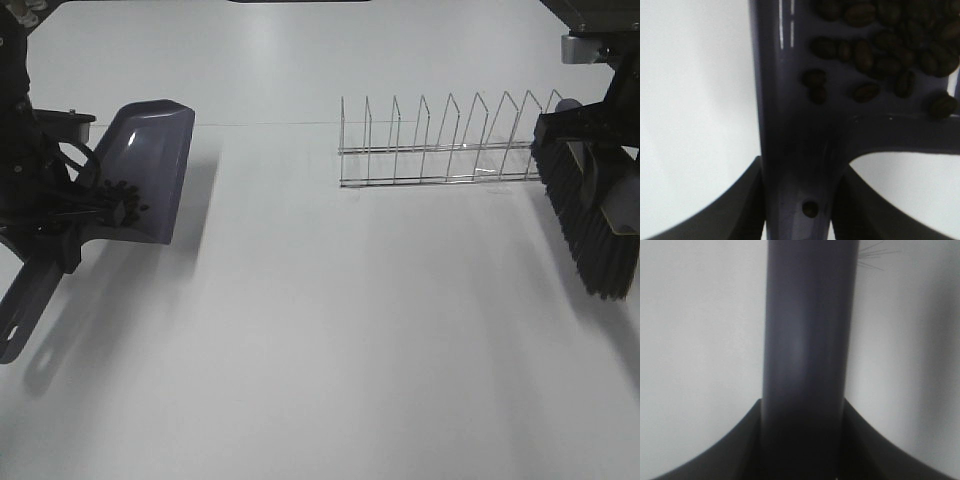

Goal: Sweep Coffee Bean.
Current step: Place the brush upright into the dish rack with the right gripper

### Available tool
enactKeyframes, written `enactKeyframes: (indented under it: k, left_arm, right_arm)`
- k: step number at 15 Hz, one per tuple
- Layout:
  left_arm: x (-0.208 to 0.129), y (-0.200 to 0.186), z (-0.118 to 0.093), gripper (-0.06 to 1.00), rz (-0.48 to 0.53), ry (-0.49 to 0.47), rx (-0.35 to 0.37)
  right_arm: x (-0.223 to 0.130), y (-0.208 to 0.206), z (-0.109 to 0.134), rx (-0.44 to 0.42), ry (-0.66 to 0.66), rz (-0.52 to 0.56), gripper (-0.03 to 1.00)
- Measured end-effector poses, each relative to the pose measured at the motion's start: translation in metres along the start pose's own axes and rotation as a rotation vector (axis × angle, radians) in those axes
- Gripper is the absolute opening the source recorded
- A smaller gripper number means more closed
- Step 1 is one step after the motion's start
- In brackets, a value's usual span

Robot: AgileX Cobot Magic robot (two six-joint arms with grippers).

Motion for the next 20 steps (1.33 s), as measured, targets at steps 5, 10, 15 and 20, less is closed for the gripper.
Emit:
enactKeyframes:
  k: [5,10,15,20]
  left_arm:
    - [0.0,0.001,-0.001,0.33,0.006,0.002,-0.005]
    - [-0.001,0.001,-0.004,0.33,0.014,0.018,-0.042]
    - [-0.001,0.001,-0.009,0.33,0.011,0.029,-0.088]
    - [-0.001,0.001,-0.009,0.33,0.011,0.032,-0.089]
  right_arm:
    - [0.025,0.03,0.006,-0.033,-0.005,0.046,0.31]
    - [0.057,0.041,0.015,-0.036,-0.013,0.041,0.31]
    - [0.077,0.054,0.021,-0.041,-0.027,0.046,0.31]
    - [0.102,0.061,0.021,-0.086,-0.038,0.029,0.31]
Point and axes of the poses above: a point on each arm's last joint axis where the gripper is mounted, y pointing out along that axis toward the gripper, z along the wrist's bending axis when the last joint is at zero, x = y × z, the point moved 1 cm from there along y, pointing out along that axis toward the gripper, and after that the axes turned 7 degrees about y, right-handed, at the moved point
